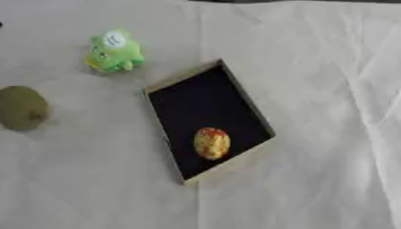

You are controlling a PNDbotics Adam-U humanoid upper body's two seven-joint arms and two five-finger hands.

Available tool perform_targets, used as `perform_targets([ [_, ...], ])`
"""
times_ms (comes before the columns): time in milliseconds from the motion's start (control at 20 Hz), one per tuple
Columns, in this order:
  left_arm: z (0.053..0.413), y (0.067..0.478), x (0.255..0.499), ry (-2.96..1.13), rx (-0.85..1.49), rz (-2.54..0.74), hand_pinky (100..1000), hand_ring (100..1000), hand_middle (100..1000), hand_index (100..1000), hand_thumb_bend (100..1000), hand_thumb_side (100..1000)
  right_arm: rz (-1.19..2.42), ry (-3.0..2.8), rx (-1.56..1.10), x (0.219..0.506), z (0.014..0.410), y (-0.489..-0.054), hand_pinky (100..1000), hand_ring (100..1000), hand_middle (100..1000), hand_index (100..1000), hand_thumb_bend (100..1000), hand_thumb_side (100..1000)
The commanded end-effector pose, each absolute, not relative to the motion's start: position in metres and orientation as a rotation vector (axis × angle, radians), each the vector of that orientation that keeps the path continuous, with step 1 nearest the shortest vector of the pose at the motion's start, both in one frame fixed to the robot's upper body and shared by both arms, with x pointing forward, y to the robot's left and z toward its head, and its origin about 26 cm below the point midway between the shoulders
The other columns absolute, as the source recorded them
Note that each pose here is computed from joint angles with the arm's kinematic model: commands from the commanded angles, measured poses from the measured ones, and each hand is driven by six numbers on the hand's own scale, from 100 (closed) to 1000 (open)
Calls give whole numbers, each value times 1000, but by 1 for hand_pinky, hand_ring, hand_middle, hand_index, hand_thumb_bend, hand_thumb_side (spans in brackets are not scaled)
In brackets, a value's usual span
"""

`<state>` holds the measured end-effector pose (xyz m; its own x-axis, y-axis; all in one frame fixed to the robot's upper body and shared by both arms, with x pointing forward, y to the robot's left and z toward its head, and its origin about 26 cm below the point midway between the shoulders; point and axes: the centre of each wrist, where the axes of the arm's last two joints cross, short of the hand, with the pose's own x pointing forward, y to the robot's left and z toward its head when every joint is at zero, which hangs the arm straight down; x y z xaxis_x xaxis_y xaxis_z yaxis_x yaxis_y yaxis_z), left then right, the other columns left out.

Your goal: Pick up objects on the table and place them in the box.

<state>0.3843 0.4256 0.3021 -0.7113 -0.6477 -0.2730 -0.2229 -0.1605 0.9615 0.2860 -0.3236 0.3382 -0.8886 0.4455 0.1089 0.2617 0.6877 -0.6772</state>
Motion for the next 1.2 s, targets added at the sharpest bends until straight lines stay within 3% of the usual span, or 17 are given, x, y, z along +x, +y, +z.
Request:
perform_targets([
  [50, 311, 431, 382, -1658, 941, -2141, 929, 870, 844, 915, 100, 388, 999, -2658, -577, 281, 347, -324, 879, 902, 668, 788, 100, 244],
  [500, 289, 435, 381, -1507, 877, -2214, 960, 888, 831, 905, 100, 757, 982, -2645, -555, 282, 344, -323, 879, 899, 660, 783, 100, 314],
  [750, 280, 433, 380, -1453, 840, -2248, 969, 895, 838, 911, 100, 855, 974, -2634, -542, 282, 342, -323, 880, 897, 655, 778, 100, 365],
  [1200, 272, 426, 380, -1381, 774, -2305, 987, 913, 862, 932, 100, 906, 951, -2617, -521, 284, 338, -322, 881, 893, 644, 772, 100, 413],
])
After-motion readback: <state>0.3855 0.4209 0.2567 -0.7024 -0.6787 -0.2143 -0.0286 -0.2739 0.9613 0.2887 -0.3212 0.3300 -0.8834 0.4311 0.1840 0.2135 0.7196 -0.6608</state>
